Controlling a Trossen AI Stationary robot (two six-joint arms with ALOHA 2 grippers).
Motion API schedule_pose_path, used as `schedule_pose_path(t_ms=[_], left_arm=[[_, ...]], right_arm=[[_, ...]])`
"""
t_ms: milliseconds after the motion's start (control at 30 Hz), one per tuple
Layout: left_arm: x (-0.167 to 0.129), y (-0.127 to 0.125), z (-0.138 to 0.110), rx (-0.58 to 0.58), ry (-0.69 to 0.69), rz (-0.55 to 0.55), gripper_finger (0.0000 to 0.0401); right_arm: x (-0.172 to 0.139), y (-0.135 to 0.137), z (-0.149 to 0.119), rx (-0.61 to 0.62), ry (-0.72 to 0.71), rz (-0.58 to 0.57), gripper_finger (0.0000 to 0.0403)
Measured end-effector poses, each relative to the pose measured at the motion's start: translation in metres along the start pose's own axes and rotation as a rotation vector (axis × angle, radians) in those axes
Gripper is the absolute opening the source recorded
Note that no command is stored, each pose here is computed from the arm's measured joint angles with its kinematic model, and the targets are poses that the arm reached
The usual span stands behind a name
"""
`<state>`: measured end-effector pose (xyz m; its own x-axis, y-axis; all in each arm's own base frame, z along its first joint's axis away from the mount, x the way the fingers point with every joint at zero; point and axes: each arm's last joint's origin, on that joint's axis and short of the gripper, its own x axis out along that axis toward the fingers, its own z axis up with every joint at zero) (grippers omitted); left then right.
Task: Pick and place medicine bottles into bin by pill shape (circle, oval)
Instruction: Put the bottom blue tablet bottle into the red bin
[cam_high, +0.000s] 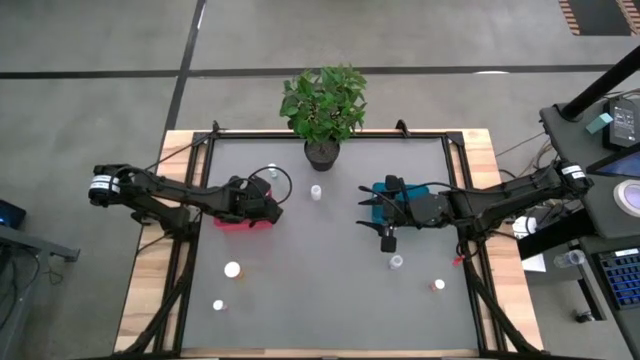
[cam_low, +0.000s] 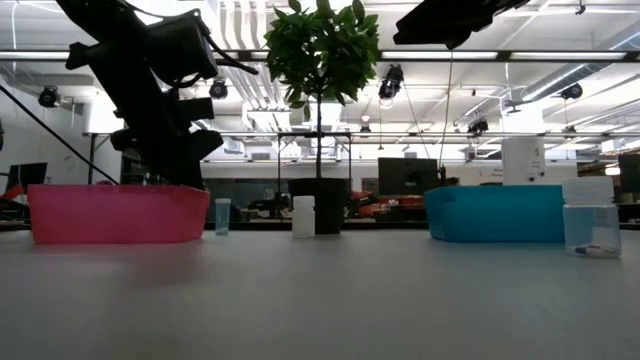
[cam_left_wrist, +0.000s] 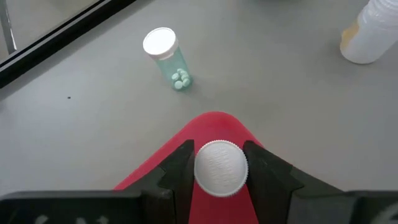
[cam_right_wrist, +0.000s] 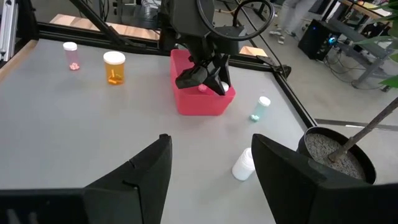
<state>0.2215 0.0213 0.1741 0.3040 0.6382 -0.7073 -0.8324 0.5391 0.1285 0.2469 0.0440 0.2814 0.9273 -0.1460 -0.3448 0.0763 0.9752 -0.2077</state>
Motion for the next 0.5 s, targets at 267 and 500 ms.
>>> schedule_pose_path(t_ms=[267, 500], left_arm=[[0.0000, 0.0000, 0.0000, 0.000, 0.001, -0.001, 0.0148], [-0.0006, 0.0009, -0.0004, 0.006, 0.006, 0.001, 0.0204]], right_arm=[[0.0000, 0.0000, 0.0000, 0.000, 0.000, 0.000, 0.0210], [0.0000, 0.0000, 0.0000, 0.000, 0.000, 0.000, 0.0210]])
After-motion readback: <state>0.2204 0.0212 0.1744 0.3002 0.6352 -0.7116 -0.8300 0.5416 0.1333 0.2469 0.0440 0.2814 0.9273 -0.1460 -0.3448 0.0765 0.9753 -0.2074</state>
